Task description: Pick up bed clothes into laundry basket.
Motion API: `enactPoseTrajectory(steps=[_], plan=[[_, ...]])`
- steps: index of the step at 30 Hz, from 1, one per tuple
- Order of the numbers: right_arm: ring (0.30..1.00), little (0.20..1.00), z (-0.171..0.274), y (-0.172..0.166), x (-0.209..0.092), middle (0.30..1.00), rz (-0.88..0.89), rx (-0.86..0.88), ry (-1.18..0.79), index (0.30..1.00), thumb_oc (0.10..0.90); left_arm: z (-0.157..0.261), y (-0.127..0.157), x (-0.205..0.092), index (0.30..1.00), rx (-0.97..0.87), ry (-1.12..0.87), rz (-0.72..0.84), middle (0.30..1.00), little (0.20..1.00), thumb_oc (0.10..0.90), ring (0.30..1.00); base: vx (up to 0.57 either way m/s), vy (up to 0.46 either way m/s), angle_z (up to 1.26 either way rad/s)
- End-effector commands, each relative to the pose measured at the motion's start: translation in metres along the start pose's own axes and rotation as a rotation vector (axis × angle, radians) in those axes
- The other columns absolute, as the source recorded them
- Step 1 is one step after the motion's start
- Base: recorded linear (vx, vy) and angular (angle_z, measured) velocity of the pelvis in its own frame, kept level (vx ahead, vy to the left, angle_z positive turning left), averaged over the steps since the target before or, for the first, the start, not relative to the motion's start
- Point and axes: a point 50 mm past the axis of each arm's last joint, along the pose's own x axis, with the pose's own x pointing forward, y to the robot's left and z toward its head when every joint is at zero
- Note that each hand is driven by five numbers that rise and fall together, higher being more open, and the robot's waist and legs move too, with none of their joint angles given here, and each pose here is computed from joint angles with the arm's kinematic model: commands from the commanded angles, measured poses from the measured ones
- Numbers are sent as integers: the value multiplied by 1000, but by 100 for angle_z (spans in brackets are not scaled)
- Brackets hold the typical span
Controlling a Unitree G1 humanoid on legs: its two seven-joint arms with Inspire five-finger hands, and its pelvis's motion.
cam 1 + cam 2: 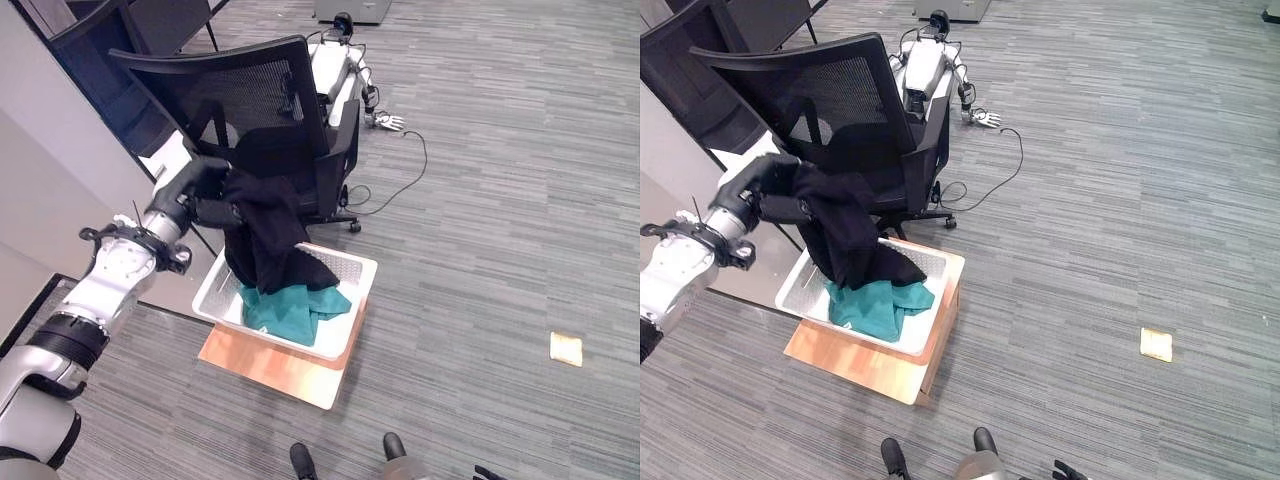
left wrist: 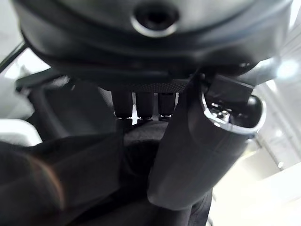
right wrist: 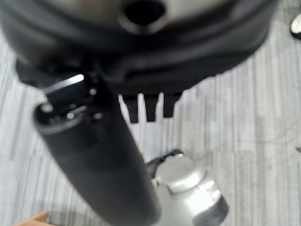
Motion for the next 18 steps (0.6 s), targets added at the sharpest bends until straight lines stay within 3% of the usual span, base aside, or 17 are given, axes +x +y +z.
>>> enactPoseTrajectory(steps=[1,5,12,18], plan=[[900,900,5,-23,-4,900,-38,-71,-34,900,800,57,41,9,300,1,-222,146,300,300,400,300,0,0,0],[900,900,6,-24,-4,900,-40,-72,-37,900,800,47,29,8,300,-15,-200,112,300,300,400,300,0,0,0],[900,900,7,-26,-4,900,-48,-66,-45,900,800,42,39,-3,300,-46,-204,168,300,300,400,300,4,-3,-1],[900,900,4,-25,-4,900,-42,-81,-30,900,800,22,25,-14,300,-54,-145,105,300,300,400,300,3,-4,-1]])
